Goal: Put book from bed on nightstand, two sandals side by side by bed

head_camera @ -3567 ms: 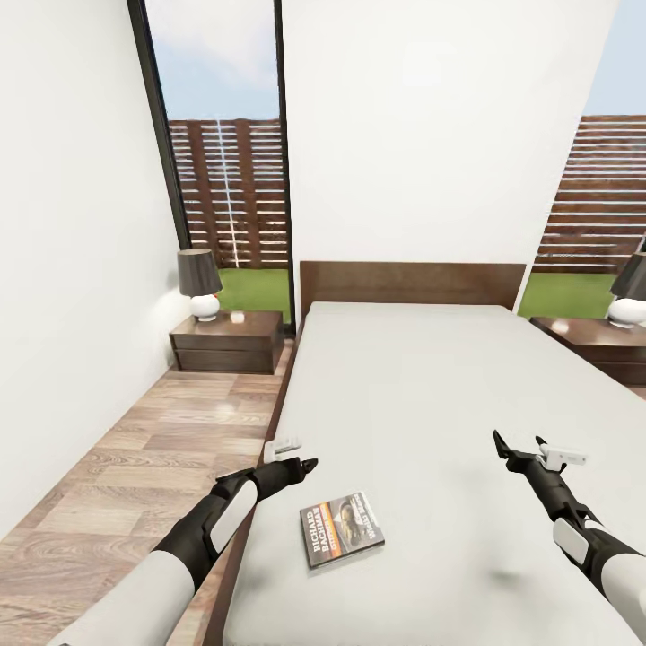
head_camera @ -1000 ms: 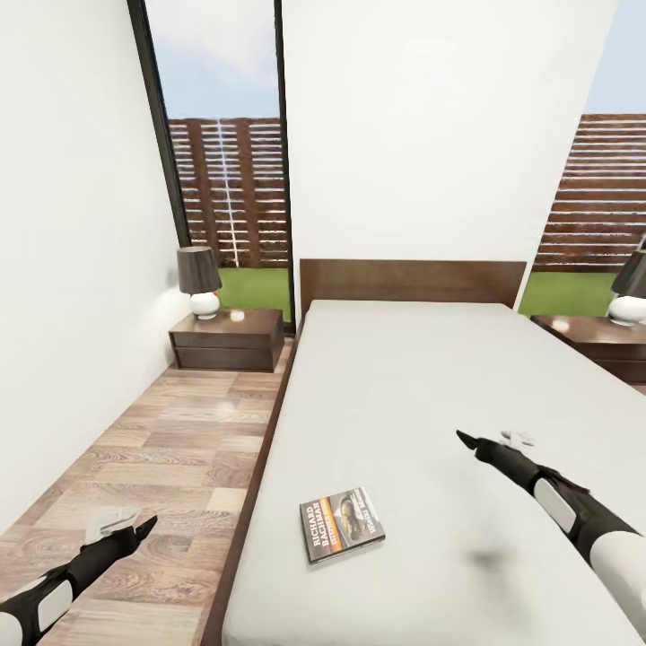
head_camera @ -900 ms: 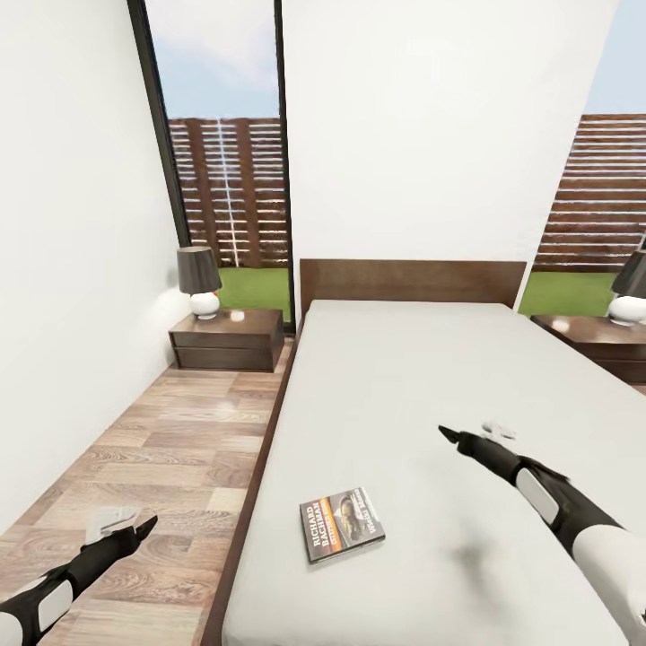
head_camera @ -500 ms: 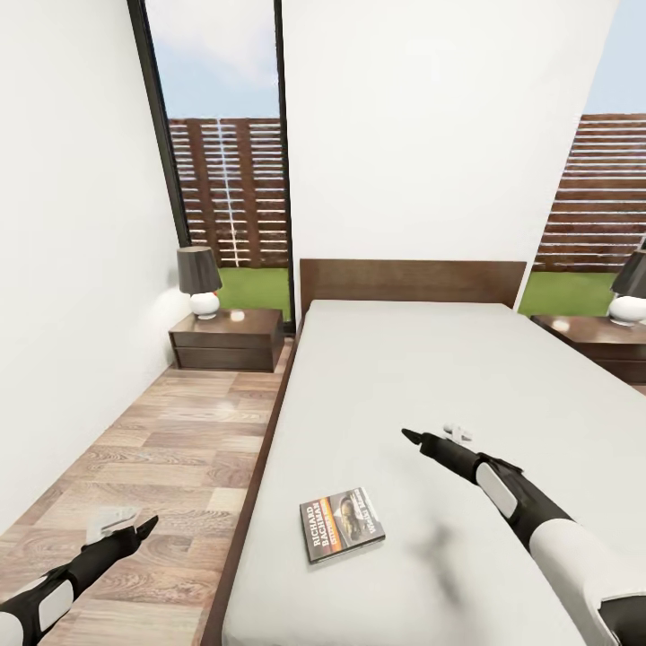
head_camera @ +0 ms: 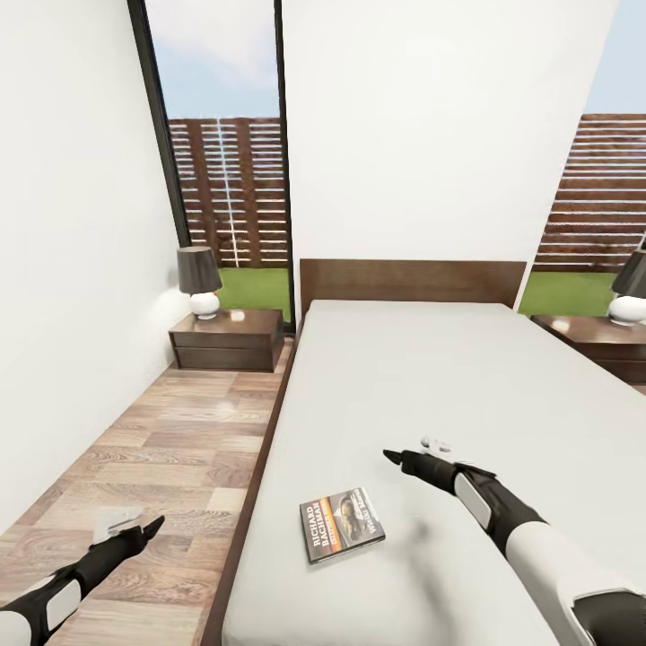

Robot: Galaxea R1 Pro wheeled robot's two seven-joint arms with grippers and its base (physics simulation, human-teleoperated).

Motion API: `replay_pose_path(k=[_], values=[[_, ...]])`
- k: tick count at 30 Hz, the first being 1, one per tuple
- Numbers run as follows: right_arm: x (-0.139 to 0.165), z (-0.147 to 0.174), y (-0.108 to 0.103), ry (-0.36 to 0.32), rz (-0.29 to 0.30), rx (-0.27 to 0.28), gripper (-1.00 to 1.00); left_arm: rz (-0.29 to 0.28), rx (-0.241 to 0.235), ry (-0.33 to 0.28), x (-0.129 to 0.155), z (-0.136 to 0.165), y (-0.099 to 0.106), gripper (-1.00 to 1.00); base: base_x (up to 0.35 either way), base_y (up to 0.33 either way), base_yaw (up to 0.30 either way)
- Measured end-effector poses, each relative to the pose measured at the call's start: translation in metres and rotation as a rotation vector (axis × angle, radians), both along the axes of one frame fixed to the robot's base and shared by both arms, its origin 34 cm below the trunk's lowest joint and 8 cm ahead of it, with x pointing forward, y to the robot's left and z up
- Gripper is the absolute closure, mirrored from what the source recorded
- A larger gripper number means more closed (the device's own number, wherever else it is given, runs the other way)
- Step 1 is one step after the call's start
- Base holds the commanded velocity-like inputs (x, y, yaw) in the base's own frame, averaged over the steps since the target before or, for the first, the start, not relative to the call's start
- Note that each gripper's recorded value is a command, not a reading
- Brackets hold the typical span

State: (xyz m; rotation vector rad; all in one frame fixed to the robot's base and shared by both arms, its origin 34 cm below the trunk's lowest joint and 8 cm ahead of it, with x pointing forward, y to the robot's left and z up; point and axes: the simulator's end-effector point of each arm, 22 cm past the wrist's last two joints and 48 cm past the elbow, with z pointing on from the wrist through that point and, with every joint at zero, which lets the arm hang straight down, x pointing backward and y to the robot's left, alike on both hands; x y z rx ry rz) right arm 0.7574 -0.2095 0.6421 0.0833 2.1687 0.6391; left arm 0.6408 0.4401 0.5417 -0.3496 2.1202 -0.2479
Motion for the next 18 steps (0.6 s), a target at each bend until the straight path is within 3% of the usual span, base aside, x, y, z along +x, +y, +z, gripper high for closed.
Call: replay_pose_path(k=[7, 12, 18], values=[[-0.012, -0.021, -0.004, 0.051, -0.009, -0.003, -1.00, -0.006, -0.008, 0.002, 0.001, -0.002, -0.007, -1.00, 0.000, 0.000, 0.000], [-0.015, -0.024, 0.017, 0.061, 0.008, 0.019, -1.00, -0.008, -0.012, 0.002, 0.001, -0.003, -0.011, -1.00, 0.000, 0.000, 0.000], [-0.024, -0.038, 0.024, 0.093, 0.008, 0.023, -1.00, -0.009, -0.014, 0.002, 0.001, -0.003, -0.012, -1.00, 0.000, 0.000, 0.000]])
